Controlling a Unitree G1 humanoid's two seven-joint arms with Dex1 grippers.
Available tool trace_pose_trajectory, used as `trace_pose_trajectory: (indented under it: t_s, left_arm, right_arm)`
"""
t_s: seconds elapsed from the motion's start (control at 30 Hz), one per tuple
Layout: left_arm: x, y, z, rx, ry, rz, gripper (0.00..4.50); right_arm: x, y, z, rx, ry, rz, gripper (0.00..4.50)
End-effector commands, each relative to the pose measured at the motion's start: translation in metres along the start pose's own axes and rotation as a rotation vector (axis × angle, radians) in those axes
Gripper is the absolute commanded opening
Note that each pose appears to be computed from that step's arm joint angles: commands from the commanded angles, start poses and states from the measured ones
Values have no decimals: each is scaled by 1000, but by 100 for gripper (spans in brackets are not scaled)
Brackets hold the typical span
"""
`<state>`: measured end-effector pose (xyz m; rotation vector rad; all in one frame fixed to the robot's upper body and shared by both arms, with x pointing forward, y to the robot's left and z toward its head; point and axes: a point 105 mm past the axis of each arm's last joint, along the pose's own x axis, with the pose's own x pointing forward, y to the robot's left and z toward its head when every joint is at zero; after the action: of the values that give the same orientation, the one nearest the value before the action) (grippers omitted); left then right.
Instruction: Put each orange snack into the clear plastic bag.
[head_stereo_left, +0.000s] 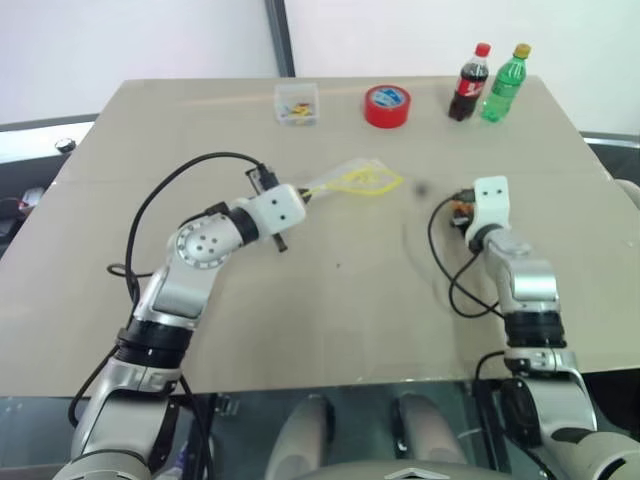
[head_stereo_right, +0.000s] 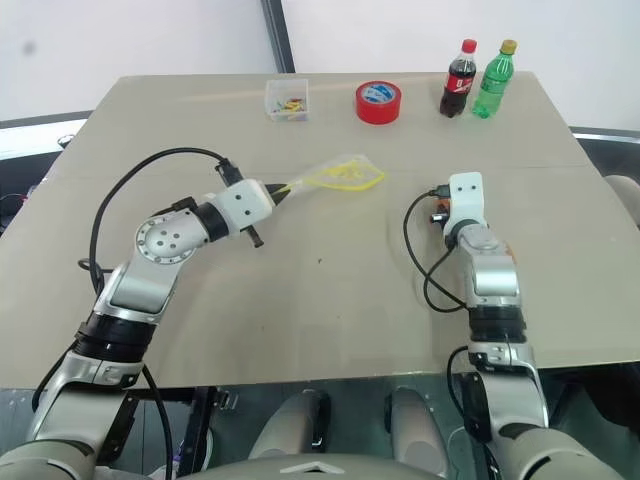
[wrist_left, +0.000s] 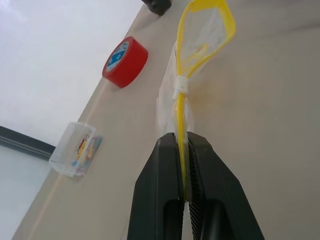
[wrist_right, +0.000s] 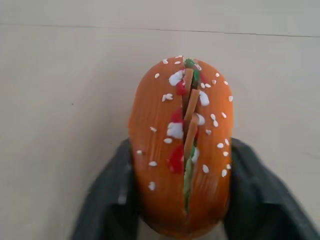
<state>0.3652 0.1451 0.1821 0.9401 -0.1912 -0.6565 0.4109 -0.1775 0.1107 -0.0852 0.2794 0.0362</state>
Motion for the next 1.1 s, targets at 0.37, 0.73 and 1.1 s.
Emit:
trace_pose_trajectory:
  t_s: [0.37,0.73,1.1]
  left_arm:
    - [-4,-10,36,132,-164,-14,0]
    - [-21,-50,60,254,-350,-167,0]
    - [-13,-33,30,160,-205,-107,0]
  right_arm:
    - [-74,109,55,-313,-278,590,145]
    - [-69,127,49,-343,-241,683,145]
    - [-76,106,50,-346,-261,646,251]
